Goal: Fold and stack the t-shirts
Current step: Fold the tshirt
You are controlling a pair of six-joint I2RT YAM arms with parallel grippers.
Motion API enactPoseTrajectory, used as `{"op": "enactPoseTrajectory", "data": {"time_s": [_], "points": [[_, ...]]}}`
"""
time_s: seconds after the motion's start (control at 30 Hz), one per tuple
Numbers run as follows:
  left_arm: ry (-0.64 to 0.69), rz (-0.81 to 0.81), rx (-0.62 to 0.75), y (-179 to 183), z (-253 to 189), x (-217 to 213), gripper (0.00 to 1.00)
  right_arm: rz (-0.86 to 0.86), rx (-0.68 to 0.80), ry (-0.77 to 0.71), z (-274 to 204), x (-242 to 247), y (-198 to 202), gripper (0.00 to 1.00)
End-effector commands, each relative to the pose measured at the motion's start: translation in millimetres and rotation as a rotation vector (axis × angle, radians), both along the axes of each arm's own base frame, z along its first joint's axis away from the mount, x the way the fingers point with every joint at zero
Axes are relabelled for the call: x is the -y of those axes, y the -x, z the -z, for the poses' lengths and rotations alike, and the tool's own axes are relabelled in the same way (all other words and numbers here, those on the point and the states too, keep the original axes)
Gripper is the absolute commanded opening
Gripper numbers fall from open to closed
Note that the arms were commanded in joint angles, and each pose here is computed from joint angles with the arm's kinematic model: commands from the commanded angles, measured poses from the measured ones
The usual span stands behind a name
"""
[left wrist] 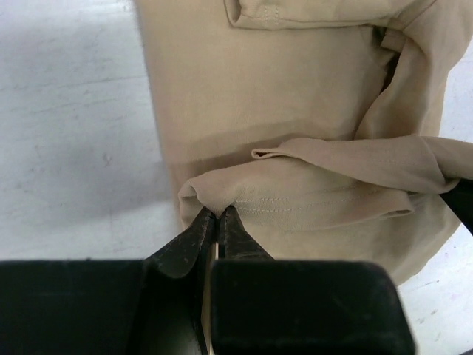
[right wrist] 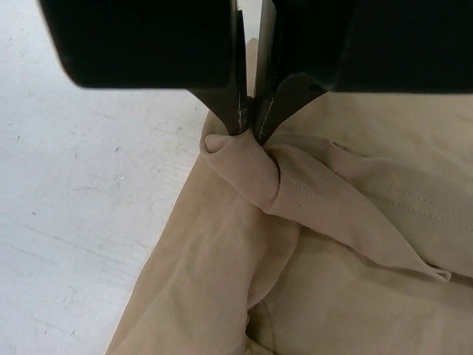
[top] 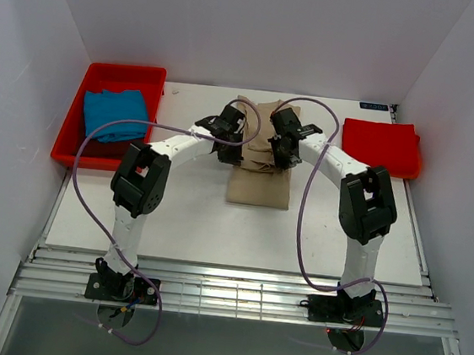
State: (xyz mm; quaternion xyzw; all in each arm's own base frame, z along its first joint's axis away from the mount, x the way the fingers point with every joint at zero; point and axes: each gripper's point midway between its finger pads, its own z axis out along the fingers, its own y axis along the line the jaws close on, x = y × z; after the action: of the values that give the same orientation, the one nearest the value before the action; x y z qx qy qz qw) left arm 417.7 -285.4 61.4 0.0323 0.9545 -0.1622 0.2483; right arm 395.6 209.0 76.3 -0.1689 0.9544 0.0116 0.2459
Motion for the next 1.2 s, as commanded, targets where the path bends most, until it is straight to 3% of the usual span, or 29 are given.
{"op": "enactPoseTrajectory", "data": {"time_s": [0.0,0.43,0.9,0.97,1.0,1.03,1.1,1.17], "points": [[0.043,0.040,0.088,-20,-30,12,0.00,-0.005,0.049,0.014,-11,4,-25,0.08],[0.060,0.004,0.142,-47,-49,4,0.00,0.012,0.078,0.011,-17,11,-53,0.08],[0.076,-0.011,0.140,-77,-35,5,0.00,0.045,0.107,-0.030,-23,11,-101,0.10],[0.070,-0.012,0.121,-79,-26,5,0.16,0.055,0.110,-0.051,-23,10,-109,0.25],[0.063,-0.019,0.130,-82,-28,4,0.26,0.055,0.101,-0.050,-15,9,-111,0.45],[0.037,-0.050,0.136,-85,-27,-2,0.43,0.061,0.102,-0.051,-13,10,-114,0.49],[-0.002,-0.104,0.182,-90,-41,-13,0.52,0.071,0.109,-0.039,-9,13,-118,0.62],[-0.034,-0.177,0.267,-97,-75,-29,0.57,0.081,0.136,-0.034,-18,19,-122,0.63]]}}
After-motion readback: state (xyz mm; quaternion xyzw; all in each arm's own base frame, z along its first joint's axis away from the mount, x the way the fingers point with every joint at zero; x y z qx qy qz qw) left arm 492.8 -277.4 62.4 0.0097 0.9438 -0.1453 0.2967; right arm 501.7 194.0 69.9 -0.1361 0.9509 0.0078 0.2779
